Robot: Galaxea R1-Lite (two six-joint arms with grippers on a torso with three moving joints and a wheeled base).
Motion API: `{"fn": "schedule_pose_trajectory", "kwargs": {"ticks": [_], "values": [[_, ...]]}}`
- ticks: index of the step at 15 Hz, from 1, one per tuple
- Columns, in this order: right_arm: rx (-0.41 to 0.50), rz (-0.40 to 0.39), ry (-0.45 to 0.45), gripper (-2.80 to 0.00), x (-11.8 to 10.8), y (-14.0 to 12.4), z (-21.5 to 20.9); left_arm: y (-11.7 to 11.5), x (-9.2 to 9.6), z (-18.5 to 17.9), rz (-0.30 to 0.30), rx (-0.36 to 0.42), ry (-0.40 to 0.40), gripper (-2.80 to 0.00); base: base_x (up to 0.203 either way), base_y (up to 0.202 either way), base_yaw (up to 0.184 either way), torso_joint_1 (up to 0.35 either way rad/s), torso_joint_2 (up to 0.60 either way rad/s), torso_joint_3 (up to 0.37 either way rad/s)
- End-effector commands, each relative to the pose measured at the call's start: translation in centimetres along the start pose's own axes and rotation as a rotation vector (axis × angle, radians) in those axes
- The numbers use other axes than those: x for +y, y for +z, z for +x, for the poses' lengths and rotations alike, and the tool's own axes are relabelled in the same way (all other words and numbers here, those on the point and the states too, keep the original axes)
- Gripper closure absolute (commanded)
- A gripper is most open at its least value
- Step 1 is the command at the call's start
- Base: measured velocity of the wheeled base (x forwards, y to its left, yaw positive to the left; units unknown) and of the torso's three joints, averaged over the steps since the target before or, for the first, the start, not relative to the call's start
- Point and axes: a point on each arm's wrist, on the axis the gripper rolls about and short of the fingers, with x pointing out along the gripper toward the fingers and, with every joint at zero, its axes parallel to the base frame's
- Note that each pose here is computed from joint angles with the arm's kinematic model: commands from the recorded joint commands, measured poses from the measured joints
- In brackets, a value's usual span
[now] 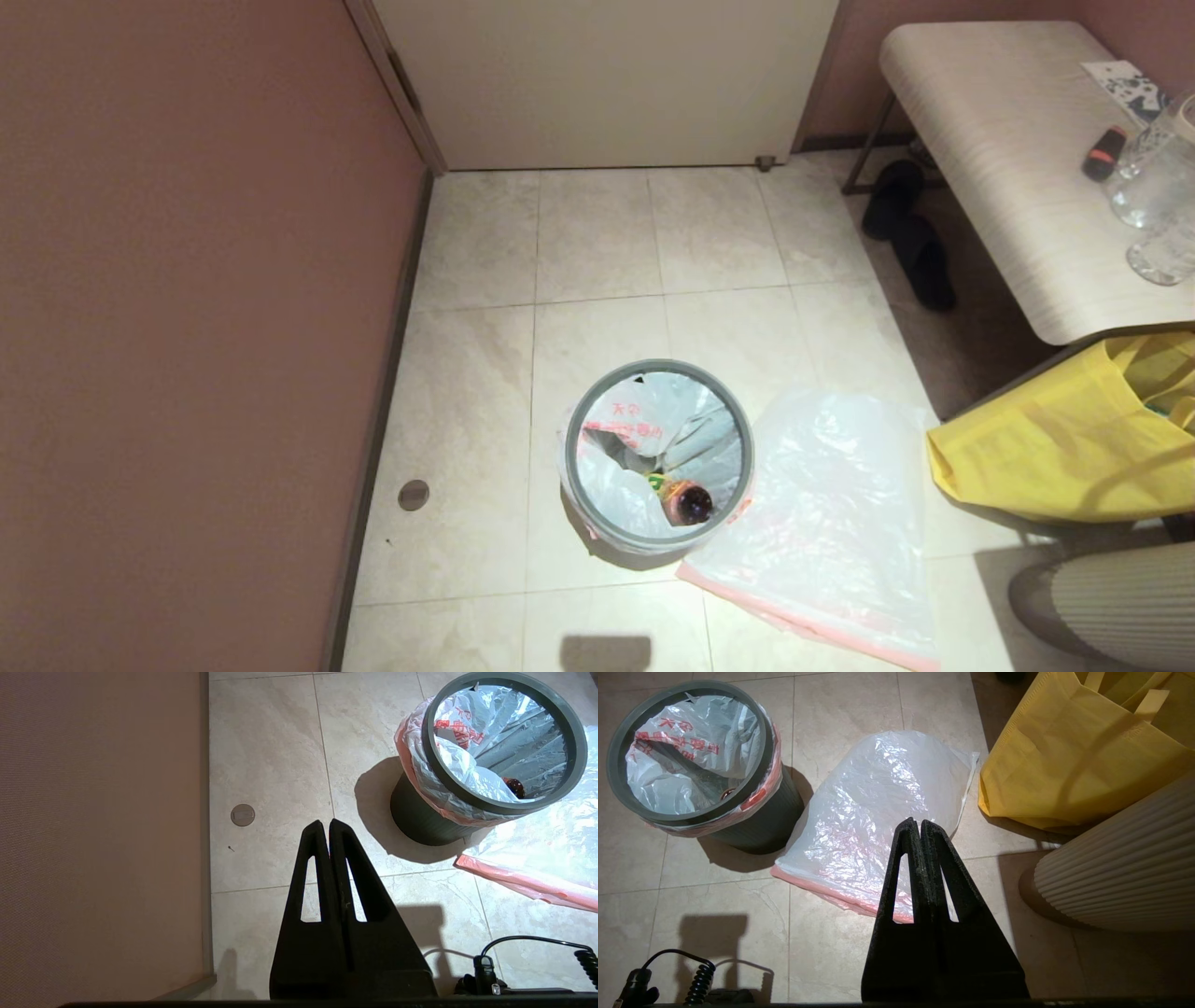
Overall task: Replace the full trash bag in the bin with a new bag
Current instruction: Place the trash can ring on the floor
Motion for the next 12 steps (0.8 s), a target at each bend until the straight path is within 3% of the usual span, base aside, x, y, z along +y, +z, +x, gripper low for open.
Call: {"fn": "schedule_pose_trajectory", "kwargs": {"ticks": [1, 12], "values": [[-0.001, 0.000, 0.000, 0.00, 0.00, 0.01, 0.00, 0.00, 0.00, 0.01, 0.000, 0.001, 0.000, 0.00, 0.000, 0.000, 0.000, 0.000, 0.00, 0.000], [0.000, 0.000, 0.000, 0.00, 0.00, 0.02, 0.01, 0.00, 0.00, 0.01, 0.000, 0.001, -0.001, 0.00, 0.000, 0.000, 0.000, 0.000, 0.00, 0.000]]}}
